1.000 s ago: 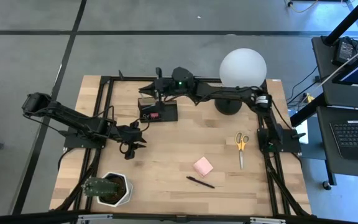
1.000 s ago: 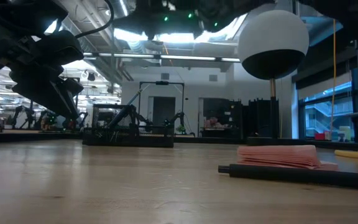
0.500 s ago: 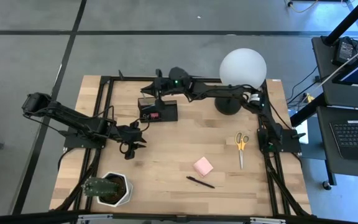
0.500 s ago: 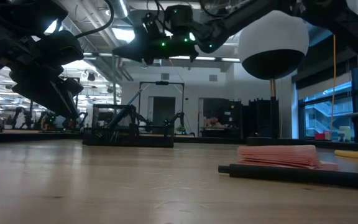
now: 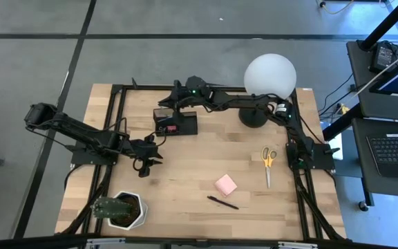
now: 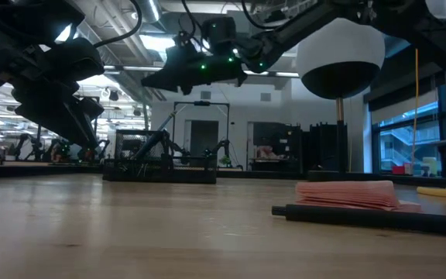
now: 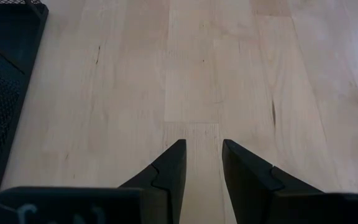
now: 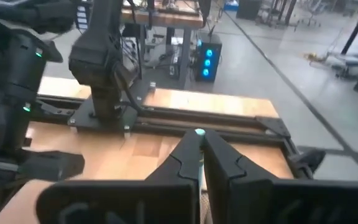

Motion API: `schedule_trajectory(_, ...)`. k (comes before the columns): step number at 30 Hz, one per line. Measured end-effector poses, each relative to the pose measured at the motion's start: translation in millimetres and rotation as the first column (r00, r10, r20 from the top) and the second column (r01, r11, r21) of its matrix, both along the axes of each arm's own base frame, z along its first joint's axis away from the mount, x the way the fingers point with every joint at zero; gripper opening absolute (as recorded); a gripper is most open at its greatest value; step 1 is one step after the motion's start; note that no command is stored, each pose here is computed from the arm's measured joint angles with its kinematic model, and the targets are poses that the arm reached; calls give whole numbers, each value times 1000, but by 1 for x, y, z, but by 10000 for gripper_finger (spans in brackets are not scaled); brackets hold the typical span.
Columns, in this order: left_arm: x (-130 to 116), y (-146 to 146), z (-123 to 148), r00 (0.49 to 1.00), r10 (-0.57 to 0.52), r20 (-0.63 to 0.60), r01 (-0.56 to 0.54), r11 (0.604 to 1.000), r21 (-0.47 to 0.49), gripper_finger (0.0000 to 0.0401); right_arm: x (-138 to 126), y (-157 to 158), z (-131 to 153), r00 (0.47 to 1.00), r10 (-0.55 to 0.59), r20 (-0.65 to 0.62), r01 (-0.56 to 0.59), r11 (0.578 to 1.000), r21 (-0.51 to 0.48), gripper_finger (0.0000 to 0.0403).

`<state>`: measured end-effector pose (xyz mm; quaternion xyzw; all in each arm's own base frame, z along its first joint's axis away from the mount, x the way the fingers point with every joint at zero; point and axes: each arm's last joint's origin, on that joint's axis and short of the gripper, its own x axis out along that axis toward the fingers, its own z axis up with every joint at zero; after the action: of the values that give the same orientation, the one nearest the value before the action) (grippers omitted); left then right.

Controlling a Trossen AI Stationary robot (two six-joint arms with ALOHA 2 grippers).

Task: Pick and place office supplies into organizer
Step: Put the light blue pencil into the desk organizer

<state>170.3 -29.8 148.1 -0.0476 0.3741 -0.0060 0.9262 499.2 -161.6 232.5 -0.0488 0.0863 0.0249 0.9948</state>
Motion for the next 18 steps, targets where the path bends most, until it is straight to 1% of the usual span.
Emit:
schedule_trajectory(4, 0, 0, 0, 1000, 0, 0, 0, 1000, 0, 98, -3, -5, -7, 997, -10, -72, 12, 1000, 25, 7)
schedule_trajectory(8, 0, 0, 0, 1000, 0, 0, 0, 1000, 0, 98, -5, -9, -10, 994, -31, -103, 34, 999, 31, 7)
schedule_trajectory(14, 0, 0, 0, 1000, 0, 0, 0, 1000, 0, 97, -6, -9, -11, 993, -32, -115, 36, 999, 32, 9)
schedule_trajectory(18, 0, 0, 0, 1000, 0, 0, 0, 1000, 0, 98, -6, -9, -11, 993, -32, -115, 36, 999, 33, 24)
